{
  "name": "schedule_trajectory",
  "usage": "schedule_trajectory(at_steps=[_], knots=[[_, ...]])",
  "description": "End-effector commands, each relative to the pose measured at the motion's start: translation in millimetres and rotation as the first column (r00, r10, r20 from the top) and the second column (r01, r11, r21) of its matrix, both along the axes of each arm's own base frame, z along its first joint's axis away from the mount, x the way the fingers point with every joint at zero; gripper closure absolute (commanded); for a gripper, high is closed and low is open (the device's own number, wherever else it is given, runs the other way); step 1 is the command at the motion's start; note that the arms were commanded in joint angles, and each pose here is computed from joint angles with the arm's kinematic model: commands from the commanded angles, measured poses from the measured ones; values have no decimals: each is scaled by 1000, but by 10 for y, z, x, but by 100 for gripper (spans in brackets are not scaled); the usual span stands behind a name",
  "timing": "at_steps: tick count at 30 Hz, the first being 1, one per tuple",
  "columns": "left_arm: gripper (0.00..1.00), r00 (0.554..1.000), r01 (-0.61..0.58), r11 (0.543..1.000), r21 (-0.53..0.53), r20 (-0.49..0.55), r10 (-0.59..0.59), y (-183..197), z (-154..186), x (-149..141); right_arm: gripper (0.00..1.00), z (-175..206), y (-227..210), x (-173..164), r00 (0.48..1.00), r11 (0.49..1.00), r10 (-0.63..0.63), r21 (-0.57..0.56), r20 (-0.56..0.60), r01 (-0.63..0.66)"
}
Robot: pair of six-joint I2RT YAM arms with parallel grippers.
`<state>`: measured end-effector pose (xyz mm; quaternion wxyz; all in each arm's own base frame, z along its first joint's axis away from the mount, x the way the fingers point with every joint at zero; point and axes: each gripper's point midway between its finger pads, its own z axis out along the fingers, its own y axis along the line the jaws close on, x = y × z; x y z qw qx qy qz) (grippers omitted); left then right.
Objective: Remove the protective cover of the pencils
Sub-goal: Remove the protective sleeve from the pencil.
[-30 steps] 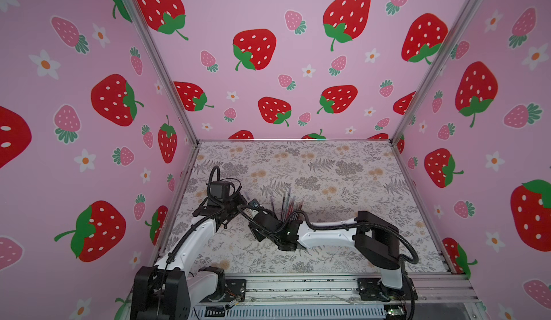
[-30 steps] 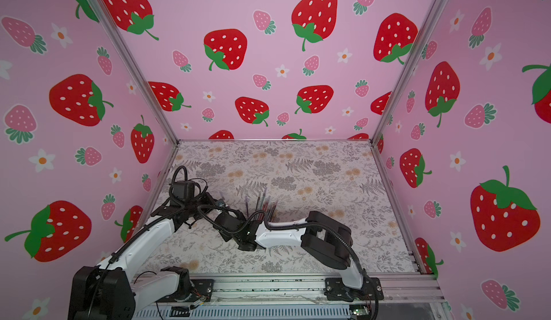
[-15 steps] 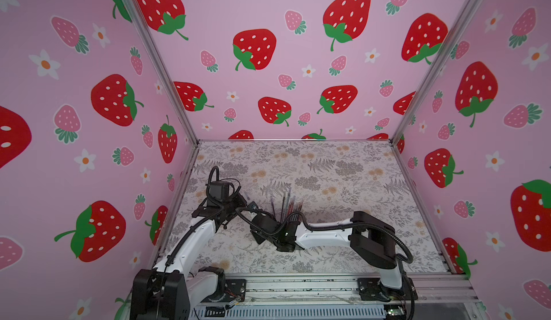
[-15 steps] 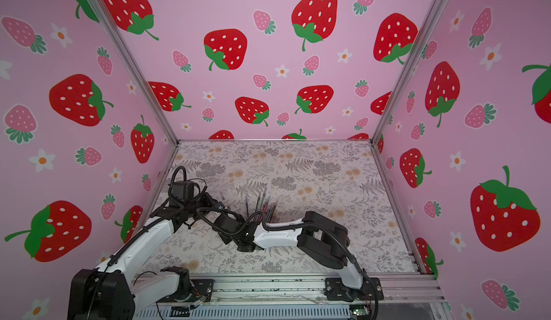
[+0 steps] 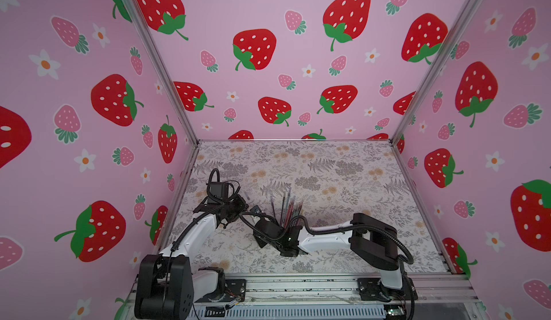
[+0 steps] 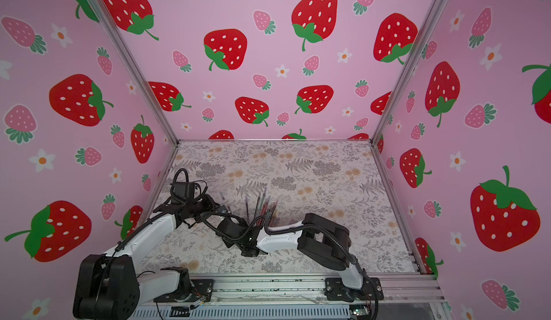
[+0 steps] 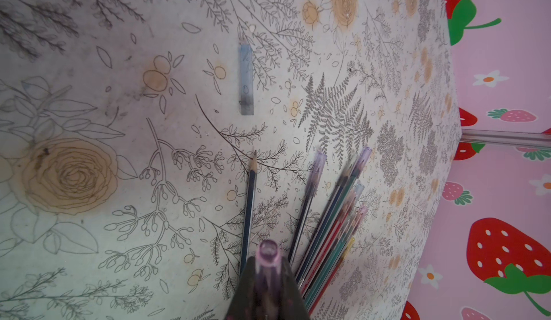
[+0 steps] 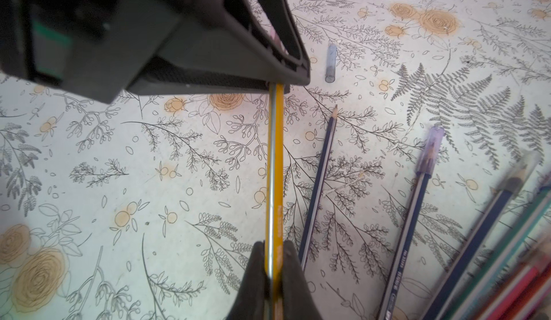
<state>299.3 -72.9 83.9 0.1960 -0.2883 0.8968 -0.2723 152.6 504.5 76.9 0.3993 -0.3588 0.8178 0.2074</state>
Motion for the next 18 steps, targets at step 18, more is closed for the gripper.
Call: schedule_trajectory(at_steps=[18], knots=[[100, 980, -190, 972, 137, 87, 179, 595, 9, 614, 100, 21, -13, -234, 1000, 1000, -14, -8, 5, 14]])
